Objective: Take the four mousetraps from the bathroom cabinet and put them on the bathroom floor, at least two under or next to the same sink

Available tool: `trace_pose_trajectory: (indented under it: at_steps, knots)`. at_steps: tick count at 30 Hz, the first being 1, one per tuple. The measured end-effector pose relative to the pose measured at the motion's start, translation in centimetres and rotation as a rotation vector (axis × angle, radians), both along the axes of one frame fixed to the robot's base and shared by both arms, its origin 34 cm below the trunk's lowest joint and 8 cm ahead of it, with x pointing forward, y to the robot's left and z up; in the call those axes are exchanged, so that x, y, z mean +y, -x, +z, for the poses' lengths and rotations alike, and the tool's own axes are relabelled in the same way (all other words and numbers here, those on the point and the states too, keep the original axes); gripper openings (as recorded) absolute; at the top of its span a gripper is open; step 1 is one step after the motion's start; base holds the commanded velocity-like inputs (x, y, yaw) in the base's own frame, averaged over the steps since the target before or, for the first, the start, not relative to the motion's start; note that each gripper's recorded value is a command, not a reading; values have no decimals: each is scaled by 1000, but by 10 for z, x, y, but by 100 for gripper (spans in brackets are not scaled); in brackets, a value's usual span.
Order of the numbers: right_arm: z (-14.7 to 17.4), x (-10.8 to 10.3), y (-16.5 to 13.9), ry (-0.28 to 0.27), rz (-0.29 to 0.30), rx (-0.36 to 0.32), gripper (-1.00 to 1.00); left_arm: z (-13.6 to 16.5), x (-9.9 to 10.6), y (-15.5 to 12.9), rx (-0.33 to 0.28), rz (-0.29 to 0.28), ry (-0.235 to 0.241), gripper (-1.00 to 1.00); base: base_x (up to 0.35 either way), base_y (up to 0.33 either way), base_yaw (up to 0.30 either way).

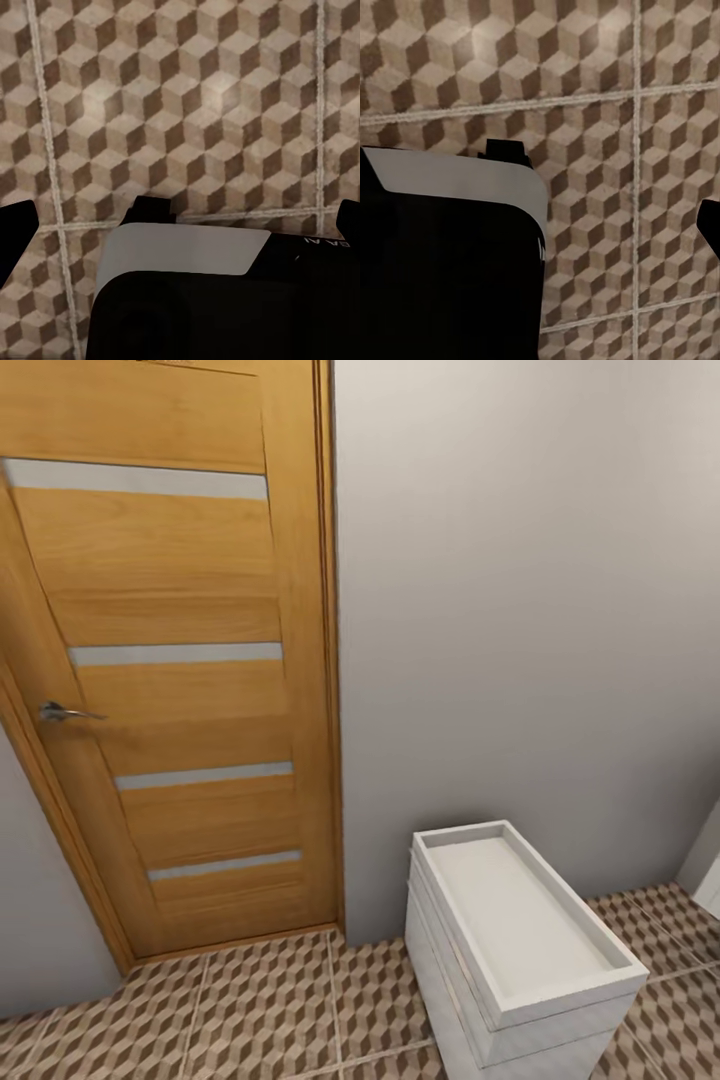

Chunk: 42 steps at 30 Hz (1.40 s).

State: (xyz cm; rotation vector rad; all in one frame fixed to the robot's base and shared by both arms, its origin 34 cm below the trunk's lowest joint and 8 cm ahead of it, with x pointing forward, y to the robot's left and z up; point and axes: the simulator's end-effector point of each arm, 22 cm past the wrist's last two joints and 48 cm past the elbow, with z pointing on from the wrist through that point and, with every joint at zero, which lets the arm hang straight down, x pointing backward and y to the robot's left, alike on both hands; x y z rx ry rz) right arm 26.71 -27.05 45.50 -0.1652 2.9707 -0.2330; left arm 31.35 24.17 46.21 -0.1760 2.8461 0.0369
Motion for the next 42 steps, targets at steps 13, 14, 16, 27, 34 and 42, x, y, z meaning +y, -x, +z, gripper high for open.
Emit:
trace_pose_trajectory:
  at_steps: [13,14,16,27,34,42]
  knots:
    - [0,-1,-1,3,-3,-2,100,0,0,0,0,-1,0,100,0,0,47]
    - [0,-1,-1,3,-3,-3,100,0,0,0,0,0,0,100,0,0,122]
    - [0,-1,-1,2,0,-4,100,0,0,0,0,0,0,100,0,0,167]
    - [0,0,-1,2,4,-4,100,0,0,0,0,0,0,100,0,0,249]
    - [0,0,-1,1,3,-5,100,0,0,0,0,0,0,100,0,0,293]
    - [0,0,-1,1,3,-5,100,0,0,0,0,0,0,100,0,0,298]
